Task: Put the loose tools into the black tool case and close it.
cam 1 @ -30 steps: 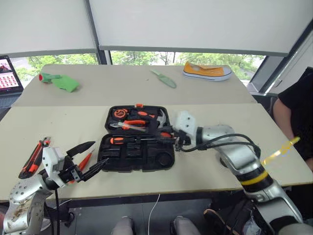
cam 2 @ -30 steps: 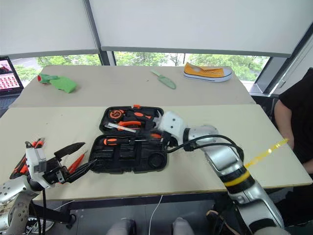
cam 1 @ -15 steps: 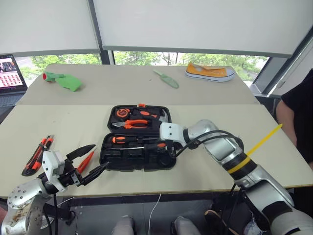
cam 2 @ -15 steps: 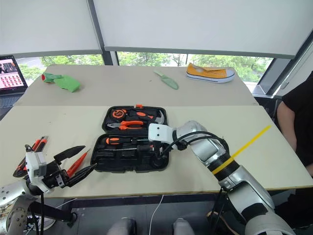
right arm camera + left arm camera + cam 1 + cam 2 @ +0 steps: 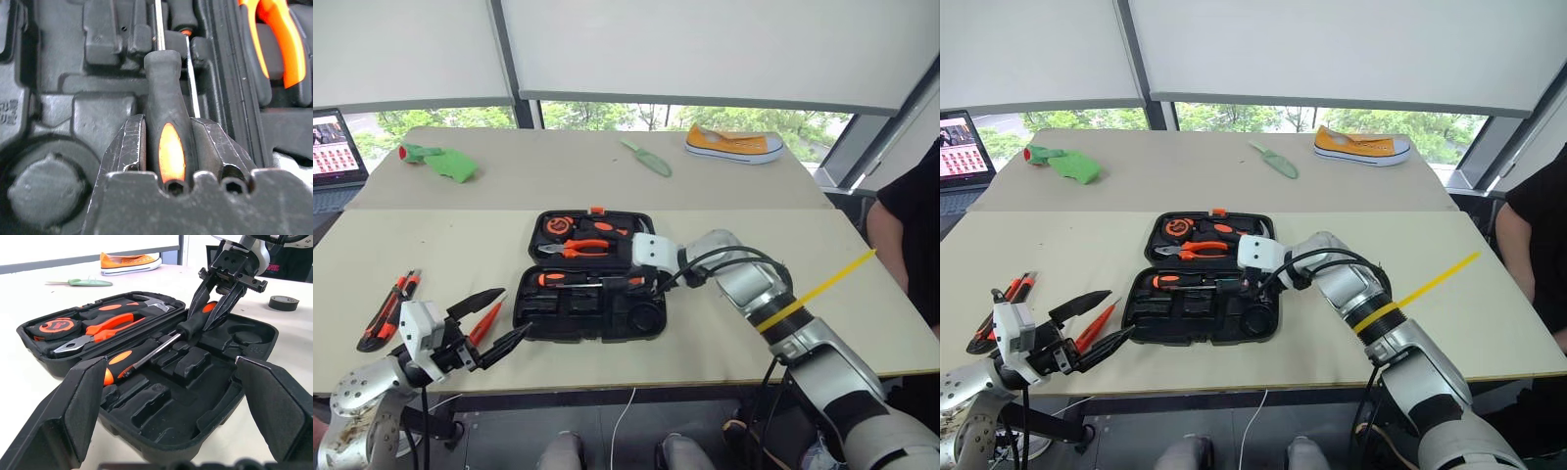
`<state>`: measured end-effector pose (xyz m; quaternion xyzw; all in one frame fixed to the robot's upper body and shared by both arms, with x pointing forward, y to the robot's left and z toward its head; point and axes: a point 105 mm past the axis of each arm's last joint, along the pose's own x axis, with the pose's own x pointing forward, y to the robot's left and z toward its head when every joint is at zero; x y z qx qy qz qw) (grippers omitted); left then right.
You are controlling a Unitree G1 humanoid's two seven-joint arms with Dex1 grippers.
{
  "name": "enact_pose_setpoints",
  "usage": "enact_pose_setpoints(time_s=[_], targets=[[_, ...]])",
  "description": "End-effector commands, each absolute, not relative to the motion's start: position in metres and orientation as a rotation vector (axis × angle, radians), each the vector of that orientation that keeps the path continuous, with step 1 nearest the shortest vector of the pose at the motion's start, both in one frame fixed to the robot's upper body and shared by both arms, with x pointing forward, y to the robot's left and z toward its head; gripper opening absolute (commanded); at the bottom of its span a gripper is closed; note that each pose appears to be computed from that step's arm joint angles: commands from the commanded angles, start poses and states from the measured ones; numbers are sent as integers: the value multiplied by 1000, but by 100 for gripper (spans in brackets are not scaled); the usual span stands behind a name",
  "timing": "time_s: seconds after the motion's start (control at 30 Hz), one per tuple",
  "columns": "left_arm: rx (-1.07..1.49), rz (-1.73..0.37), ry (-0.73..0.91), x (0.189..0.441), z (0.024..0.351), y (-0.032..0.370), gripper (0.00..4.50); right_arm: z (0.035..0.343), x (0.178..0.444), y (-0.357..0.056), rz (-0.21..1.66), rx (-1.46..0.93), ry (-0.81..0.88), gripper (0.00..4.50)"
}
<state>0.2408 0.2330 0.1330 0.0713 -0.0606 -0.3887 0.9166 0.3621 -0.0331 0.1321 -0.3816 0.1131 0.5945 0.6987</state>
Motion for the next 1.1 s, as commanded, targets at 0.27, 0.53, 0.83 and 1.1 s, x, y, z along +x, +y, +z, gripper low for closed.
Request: enact_pose_setpoints(time_s=[0.27, 0.53, 0.83, 1.1], targets=[[179, -802, -166, 242, 143, 228, 450, 139, 364, -34, 1331, -903, 211, 206], [183, -784, -141, 243, 141, 234, 450, 199, 363, -44, 1458, -726, 19, 323], [182, -769, -133, 244, 140, 236, 450, 171, 368, -13, 1431, -591, -23, 82], [224, -733, -125, 249, 142, 245, 450, 118, 370, -3, 1430, -774, 88, 7]])
